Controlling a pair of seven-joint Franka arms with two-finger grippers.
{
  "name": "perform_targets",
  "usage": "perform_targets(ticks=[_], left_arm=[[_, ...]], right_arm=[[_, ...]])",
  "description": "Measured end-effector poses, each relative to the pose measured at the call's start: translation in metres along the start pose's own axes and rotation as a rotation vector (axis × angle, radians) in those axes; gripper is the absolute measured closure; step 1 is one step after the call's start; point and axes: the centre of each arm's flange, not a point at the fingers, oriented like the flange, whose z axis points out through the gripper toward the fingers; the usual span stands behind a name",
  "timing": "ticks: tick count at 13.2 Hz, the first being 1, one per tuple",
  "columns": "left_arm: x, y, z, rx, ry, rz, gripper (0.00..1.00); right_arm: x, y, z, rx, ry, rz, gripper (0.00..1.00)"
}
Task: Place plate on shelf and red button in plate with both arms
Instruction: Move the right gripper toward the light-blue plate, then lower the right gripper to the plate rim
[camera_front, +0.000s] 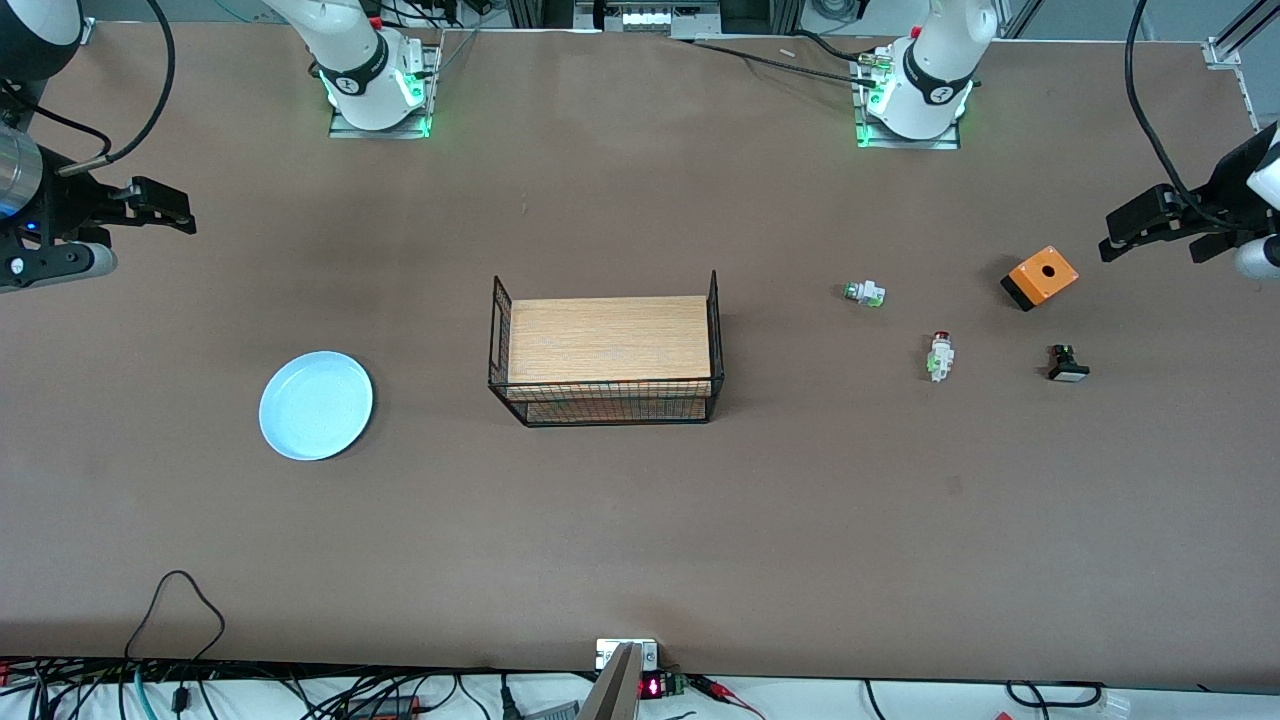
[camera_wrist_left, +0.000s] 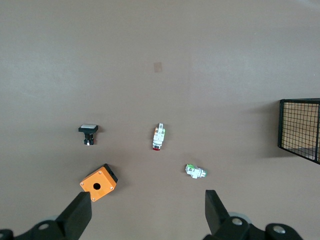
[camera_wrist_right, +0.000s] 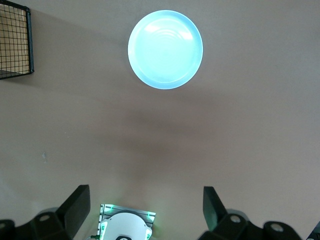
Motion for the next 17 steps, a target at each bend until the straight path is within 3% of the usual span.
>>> perform_targets(ticks=[4,8,12,17], left_arm=[[0.0,-0.002,0.002,0.0,-0.006,-0.004,0.0],[0.0,-0.001,0.003,0.0,-0.006,-0.002,0.0],[0.0,-0.001,0.003,0.0,-0.006,-0.002,0.0],[0.0,-0.001,0.003,0.0,-0.007,-0.001,0.0]], right_arm=[[0.003,0.0,0.003,0.001,-0.007,0.0,0.0],[0.029,0.027,0.032,-0.001,0.004,0.04,0.0],[0.07,0.061,0.087,0.019,0.019,0.083,0.0],[0.117,0.069,0.172,0.034,-0.031,0.082,0.0]])
